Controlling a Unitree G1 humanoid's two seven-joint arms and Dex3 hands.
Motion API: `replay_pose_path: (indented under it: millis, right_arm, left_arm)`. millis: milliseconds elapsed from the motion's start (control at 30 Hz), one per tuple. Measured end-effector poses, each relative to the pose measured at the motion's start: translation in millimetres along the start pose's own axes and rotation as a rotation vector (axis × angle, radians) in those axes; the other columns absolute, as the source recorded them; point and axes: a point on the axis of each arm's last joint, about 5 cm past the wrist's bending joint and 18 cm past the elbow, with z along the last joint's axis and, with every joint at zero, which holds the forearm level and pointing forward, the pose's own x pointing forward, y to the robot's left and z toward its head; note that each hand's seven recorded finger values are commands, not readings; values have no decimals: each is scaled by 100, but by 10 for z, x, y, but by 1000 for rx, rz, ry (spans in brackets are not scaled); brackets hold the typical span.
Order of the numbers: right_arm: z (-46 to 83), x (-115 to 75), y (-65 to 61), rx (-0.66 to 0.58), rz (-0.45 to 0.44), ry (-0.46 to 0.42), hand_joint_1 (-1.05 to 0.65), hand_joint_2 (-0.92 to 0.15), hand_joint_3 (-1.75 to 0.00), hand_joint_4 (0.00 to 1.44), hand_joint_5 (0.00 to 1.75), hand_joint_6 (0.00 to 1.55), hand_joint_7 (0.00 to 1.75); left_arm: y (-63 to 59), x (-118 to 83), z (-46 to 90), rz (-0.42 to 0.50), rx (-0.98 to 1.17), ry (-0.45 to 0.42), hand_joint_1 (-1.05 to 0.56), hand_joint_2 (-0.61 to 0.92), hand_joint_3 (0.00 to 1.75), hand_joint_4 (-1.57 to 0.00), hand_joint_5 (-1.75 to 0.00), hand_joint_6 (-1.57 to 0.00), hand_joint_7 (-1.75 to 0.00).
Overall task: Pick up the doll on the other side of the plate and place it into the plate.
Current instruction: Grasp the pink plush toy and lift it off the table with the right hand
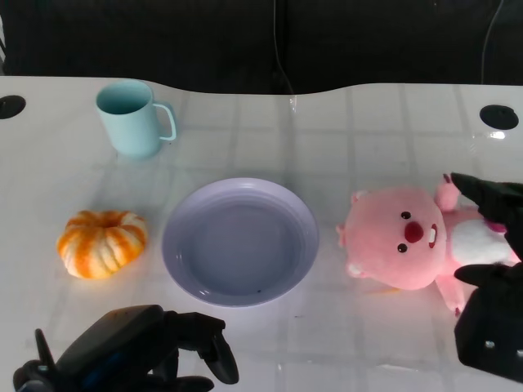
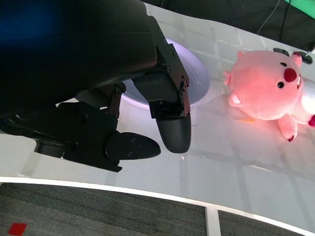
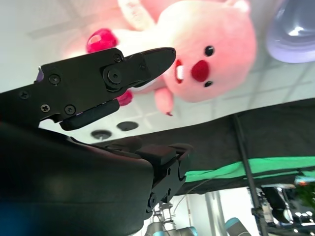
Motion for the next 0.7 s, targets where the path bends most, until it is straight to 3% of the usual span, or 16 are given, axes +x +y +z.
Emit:
replay_pose_path:
  millis: [367, 700]
  right_arm:
    - [-26, 302, 157, -115, 143, 99, -65, -90, -1, 0, 37, 23, 1]
    - [-197, 486, 432, -137, 259, 172, -70, -91, 0, 8, 30, 27, 1]
  left_arm:
    - [-18, -10, 14, 4, 21, 2, -16, 92, 30, -68, -156, -79, -86]
    - [-32, -58, 68, 9, 25, -6, -18, 92, 32, -66, -152, -77, -86]
